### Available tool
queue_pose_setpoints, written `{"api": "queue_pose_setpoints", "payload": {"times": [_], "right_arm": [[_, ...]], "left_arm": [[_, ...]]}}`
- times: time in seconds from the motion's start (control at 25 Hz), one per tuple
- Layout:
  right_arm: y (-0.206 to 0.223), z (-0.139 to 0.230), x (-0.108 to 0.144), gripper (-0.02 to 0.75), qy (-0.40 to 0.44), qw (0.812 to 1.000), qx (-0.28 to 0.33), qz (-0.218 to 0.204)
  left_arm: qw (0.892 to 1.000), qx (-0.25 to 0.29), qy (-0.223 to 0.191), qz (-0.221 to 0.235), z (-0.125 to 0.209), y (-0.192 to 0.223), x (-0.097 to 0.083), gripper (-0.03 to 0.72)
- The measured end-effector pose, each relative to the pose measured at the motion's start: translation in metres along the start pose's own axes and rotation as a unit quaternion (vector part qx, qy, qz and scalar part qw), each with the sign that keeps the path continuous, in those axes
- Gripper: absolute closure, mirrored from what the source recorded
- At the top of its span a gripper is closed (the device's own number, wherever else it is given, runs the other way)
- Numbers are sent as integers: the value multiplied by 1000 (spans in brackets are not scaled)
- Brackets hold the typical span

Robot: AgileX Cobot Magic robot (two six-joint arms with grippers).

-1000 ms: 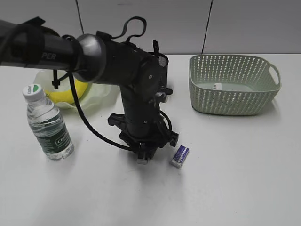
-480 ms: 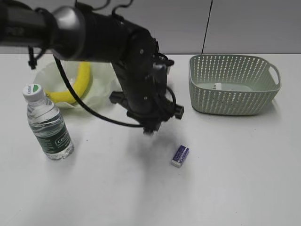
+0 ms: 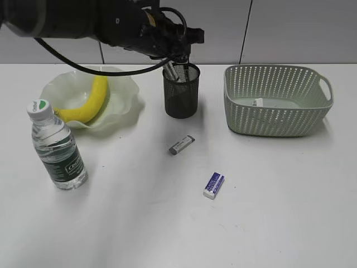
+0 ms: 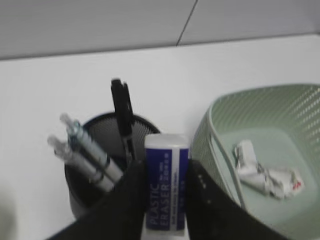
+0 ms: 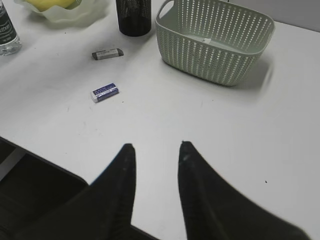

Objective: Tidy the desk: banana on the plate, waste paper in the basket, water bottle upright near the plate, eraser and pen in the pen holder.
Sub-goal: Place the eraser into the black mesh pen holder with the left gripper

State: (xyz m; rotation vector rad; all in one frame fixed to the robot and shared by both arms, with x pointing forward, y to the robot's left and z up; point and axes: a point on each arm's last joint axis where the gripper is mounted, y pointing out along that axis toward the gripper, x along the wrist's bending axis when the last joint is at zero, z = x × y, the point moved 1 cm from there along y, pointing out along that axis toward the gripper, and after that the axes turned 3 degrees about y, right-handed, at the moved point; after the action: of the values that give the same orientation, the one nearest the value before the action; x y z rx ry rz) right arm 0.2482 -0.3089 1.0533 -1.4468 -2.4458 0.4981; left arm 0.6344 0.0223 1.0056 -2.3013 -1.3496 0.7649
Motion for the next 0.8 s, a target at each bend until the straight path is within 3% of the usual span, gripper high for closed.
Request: {"api": "queue_pose_setpoints", "payload": {"times": [0.2, 0.6, 0.8], "right_arm": [[0, 0, 0, 490, -1, 1000, 0, 0], [0, 0, 0, 490, -1, 1000, 0, 0], [0, 0, 0, 490, -1, 1000, 0, 0]], "left_arm": [[998, -57, -5, 14, 4, 24, 10, 513], [998, -64, -3, 15, 32, 61, 22, 513], [997, -76, -3, 20, 30, 61, 22, 432]]}}
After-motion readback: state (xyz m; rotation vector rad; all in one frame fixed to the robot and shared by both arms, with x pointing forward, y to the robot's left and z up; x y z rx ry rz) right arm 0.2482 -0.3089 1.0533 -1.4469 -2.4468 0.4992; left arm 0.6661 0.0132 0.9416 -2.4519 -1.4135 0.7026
